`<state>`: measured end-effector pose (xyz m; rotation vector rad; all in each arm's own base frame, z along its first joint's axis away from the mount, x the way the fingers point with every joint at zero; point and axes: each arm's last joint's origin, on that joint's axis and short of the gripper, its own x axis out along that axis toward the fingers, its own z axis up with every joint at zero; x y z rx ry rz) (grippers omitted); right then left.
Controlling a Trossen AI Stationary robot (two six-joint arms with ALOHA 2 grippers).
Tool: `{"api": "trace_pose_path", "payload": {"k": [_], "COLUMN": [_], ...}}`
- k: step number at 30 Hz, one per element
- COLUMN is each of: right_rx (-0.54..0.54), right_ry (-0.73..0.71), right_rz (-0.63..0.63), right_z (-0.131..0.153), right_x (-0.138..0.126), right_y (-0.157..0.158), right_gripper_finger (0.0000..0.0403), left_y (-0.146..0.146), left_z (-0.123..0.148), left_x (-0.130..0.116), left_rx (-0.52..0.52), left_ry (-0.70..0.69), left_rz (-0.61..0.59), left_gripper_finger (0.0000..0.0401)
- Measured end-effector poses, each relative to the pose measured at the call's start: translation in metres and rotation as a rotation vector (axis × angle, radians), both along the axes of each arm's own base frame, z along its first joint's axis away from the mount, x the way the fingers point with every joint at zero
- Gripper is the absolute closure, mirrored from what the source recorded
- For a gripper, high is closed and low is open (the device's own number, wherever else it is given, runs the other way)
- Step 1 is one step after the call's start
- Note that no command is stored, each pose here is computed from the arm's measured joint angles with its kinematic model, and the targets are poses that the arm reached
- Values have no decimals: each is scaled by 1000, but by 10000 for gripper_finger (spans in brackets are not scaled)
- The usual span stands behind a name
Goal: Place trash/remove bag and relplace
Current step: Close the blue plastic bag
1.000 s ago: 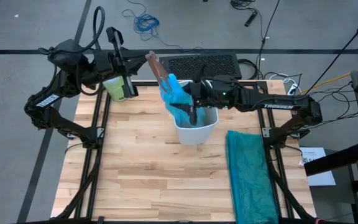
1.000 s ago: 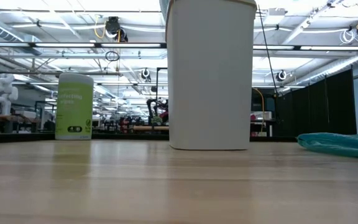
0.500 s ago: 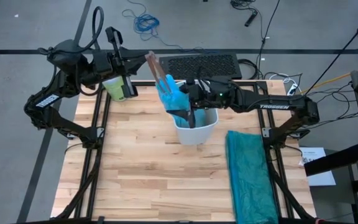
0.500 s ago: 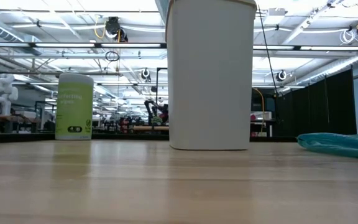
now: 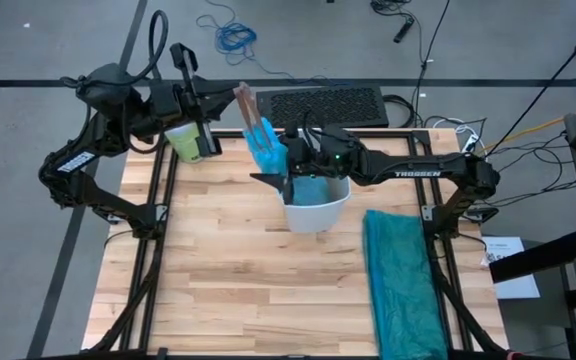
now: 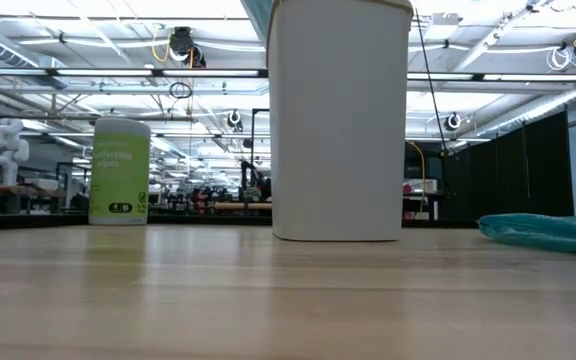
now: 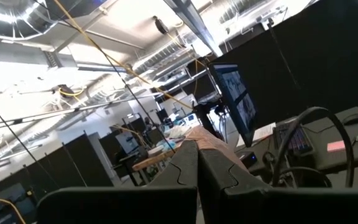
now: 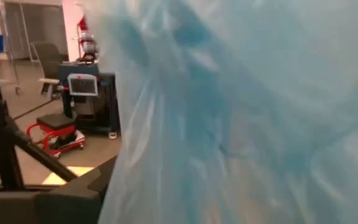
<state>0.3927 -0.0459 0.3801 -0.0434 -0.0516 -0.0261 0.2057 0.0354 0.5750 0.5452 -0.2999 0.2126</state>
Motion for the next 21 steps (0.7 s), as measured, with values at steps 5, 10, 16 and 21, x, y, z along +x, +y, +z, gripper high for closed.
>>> {"api": "trace_pose_path", "payload": {"k": [5,10,16,21], "right_rx": [-5,-5,-8,4], "right_ry": [-17,-18,22,89], "right_rz": [-73,-112,-113,-123], "right_z": [0,0,-4,-10], "right_x": [2,1,1,1], "right_y": [-3,-8,-9,-8], "right_gripper_finger": [206,363,400,402], "left_y": [0,-1,-1,-1], "left_z": [0,0,1,3], "left_x": [0,0,0,-3], "left_rx": [-5,0,0,5], "left_ry": [-1,-3,-6,-34], "left_rz": [-5,-24,-24,-23], "left_gripper_finger": [401,401,401,401]}}
